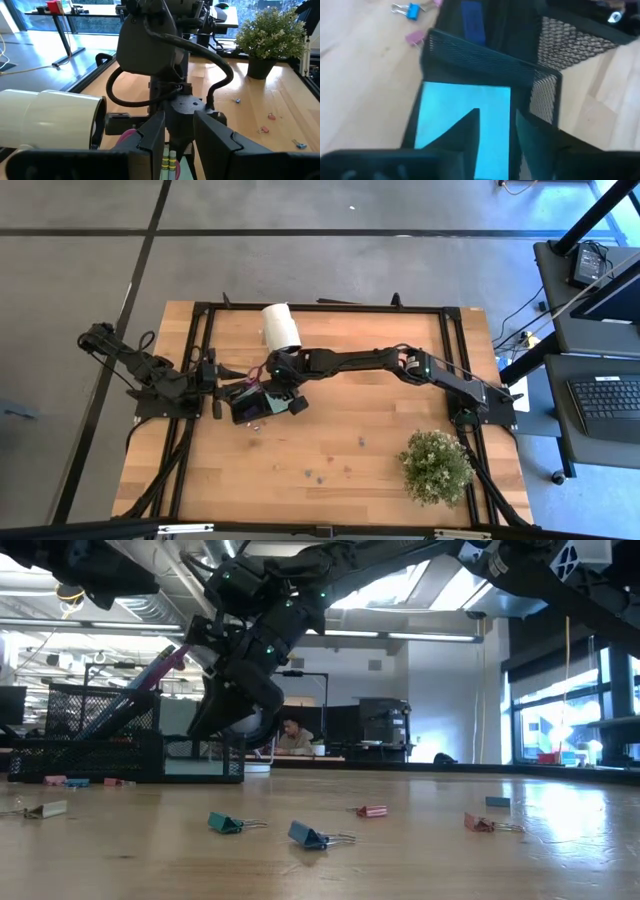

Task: Pick and place office supplies into organizer
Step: Put the blue sticky note pad into the black desk organizer, then adjust the black desk organizer

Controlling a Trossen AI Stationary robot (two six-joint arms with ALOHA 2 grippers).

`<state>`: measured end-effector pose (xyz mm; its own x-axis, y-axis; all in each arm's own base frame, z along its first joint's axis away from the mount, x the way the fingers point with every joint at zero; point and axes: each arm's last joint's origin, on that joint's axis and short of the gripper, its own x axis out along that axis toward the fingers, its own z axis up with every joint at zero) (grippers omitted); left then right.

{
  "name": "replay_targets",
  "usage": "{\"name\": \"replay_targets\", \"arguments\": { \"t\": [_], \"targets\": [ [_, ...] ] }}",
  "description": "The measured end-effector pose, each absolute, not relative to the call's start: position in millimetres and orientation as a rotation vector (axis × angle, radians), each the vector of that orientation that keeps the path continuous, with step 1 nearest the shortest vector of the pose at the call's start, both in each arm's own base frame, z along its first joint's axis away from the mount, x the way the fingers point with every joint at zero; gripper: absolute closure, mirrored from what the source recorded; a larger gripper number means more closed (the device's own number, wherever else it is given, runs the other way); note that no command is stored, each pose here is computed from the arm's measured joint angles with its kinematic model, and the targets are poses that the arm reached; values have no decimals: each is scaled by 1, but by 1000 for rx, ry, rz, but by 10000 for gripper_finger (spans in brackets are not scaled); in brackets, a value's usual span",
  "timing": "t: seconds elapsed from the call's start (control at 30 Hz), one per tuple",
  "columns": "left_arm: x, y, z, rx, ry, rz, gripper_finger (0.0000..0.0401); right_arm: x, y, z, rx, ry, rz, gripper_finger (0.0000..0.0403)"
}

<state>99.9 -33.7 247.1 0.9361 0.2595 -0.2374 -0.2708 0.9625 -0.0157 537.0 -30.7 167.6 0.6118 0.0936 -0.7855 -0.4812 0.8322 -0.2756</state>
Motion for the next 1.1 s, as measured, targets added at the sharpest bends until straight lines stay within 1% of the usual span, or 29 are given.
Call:
{"name": "replay_targets", "arguments": {
  "t": [0.17, 0.33, 0.43, 0.53, 0.73, 0.9, 1.1],
  "targets": [
    [100, -34, 247, -48, 236, 271, 304, 537, -31, 168, -501, 860, 336, 224],
    [100, -34, 247, -48, 236, 271, 304, 532, -20, 182, -486, 870, 344, 198],
    [100, -34, 247, -48, 237, 271, 304, 525, -10, 196, -486, 885, 370, 194],
    [100, -34, 247, -48, 237, 271, 304, 515, -6, 212, -434, 928, 363, 193],
    [100, -34, 246, -43, 243, 271, 304, 485, -3, 243, -241, 1094, 294, 193],
    [99, -34, 245, -39, 267, 234, 304, 466, 24, 252, -108, 1227, 258, 193],
    [99, -35, 243, -35, 294, 199, 304, 445, 69, 250, -56, 1408, 258, 193]
  ]
}}
